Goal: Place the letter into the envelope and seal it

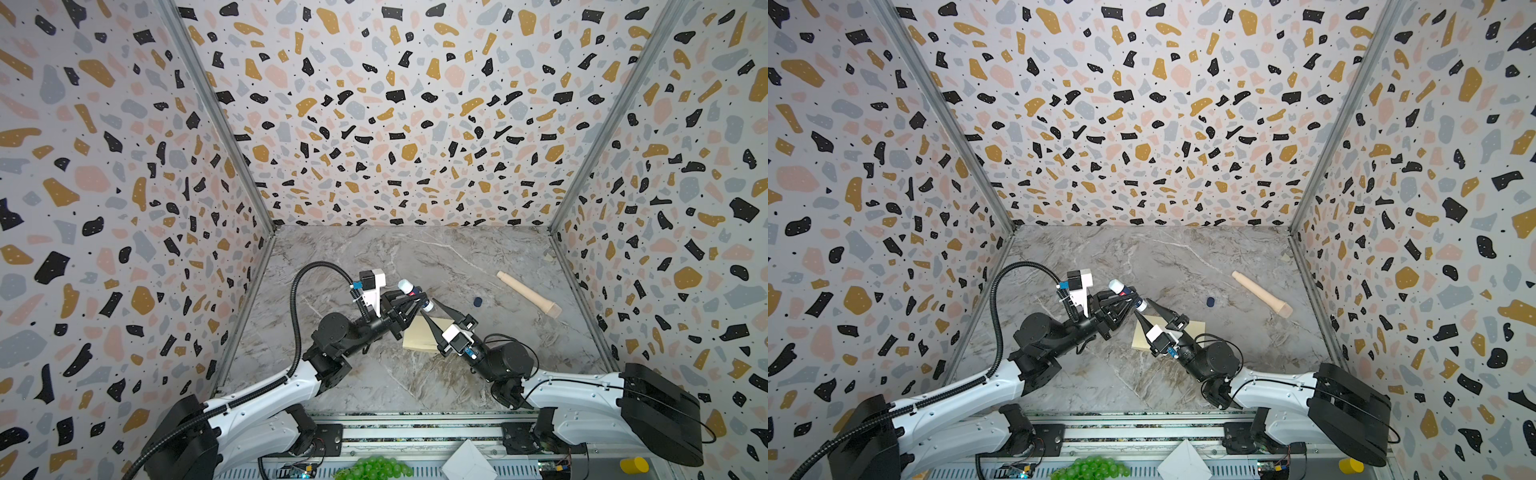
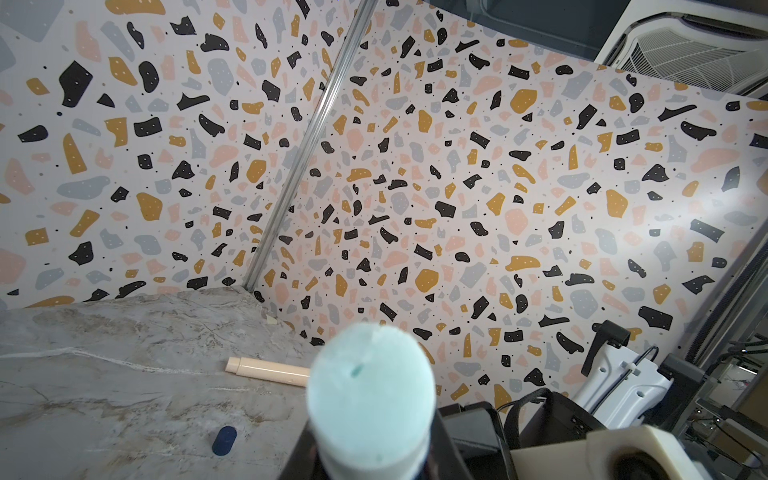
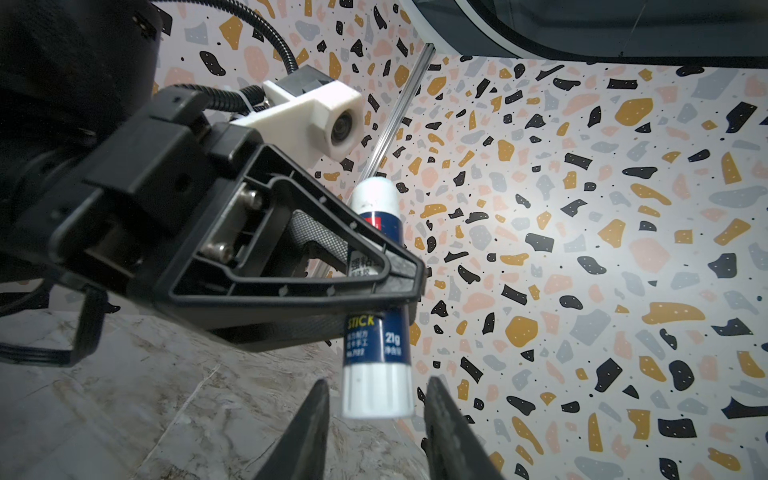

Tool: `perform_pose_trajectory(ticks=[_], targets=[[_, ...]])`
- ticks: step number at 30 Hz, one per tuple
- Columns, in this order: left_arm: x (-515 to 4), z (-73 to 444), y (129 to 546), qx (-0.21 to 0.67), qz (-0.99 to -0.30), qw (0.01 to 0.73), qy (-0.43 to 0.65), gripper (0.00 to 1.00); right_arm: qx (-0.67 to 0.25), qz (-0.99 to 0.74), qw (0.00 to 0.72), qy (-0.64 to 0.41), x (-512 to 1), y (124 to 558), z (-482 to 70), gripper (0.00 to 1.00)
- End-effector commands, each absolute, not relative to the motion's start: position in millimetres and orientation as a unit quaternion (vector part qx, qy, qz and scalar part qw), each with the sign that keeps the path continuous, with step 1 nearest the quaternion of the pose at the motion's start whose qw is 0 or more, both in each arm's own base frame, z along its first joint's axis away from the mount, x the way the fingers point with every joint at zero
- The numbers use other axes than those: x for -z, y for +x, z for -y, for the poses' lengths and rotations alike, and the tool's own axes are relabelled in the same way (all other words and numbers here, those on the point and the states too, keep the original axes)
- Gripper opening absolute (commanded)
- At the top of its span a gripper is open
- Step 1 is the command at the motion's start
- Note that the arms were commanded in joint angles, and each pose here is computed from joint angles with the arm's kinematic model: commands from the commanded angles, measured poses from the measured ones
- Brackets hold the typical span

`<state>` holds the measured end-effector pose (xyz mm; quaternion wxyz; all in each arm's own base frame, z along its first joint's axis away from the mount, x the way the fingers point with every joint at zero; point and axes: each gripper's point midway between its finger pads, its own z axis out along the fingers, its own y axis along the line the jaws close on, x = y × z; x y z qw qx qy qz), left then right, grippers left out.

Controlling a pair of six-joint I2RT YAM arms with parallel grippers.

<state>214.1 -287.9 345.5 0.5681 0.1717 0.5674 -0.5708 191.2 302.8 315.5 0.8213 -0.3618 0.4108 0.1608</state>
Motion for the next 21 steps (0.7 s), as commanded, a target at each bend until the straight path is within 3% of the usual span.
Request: perform_pose_trajectory(ticks=[1, 10, 14, 18, 21], targets=[[-367.3, 284.5, 208.7, 0.579, -0.534, 0.589, 0.179, 0.0, -0.163, -0.39, 0.843, -0.334, -341.9, 189.2, -300.2, 0.37], [-365.7, 284.3, 209.0, 0.579, -0.536, 0.588, 0.178, 0.0, -0.169, -0.383, 0.845, -0.332, -347.2, 185.5, -301.6, 0.3], [-365.2, 284.4, 208.5, 0.579, -0.535, 0.588, 0.179, 0.0, -0.177, -0.379, 0.843, -0.338, -347.3, 182.1, -303.3, 0.2], [-363.4, 284.2, 208.4, 0.578, -0.537, 0.588, 0.18, 0.0, -0.226, -0.378, 0.827, -0.35, -348.2, 173.3, -306.9, 0.09], [-362.9, 284.1, 207.6, 0.576, -0.536, 0.589, 0.183, 0.0, -0.317, -0.397, 0.775, -0.376, -345.1, 169.7, -311.6, 0.04]])
